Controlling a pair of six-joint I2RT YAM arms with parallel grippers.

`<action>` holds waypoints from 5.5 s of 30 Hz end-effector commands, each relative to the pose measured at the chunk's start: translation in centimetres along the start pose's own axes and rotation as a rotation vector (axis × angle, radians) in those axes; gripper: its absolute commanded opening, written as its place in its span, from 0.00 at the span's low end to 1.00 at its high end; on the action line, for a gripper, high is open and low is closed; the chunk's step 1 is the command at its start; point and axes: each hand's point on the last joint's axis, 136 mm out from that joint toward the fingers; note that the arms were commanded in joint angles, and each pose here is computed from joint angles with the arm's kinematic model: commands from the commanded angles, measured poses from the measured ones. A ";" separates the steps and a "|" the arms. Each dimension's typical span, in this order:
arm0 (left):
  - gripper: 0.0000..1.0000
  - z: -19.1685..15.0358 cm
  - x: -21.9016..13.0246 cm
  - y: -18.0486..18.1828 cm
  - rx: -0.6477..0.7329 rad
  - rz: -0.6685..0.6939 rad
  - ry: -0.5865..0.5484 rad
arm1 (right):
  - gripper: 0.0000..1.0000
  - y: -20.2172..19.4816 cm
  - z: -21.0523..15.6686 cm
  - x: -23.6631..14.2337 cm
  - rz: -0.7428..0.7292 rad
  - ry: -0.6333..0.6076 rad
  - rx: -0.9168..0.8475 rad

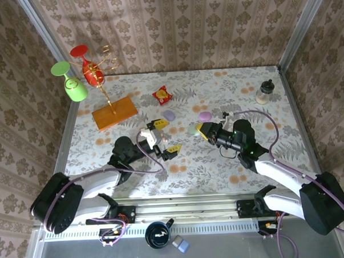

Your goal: Insert wireless bluetooth earbuds into charging case

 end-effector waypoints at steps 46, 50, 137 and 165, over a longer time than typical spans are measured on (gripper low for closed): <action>1.00 -11.9 -13.1 6.0 -0.405 0.427 1.089 | 0.69 -7.6 12.9 -2.6 -0.557 -0.353 -0.391; 1.00 -11.4 -15.0 6.6 -0.365 0.441 1.222 | 0.69 -6.3 11.5 -3.5 -0.542 -0.328 -0.428; 0.25 -6.5 4.8 -1.2 0.775 0.068 0.555 | 0.67 -4.0 3.3 -2.2 -0.257 0.021 0.082; 0.20 -1.3 9.5 -0.4 1.159 0.380 0.444 | 0.59 1.4 0.9 -0.8 -0.049 0.161 0.117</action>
Point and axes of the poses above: each hand's point on the last joint's axis, 136 mm out from that joint toward the fingers, its own x axis out along the fingers, its own y axis along the line the jaws close on, z = x × y, and after that the axes turned 15 degrees about x, right-handed
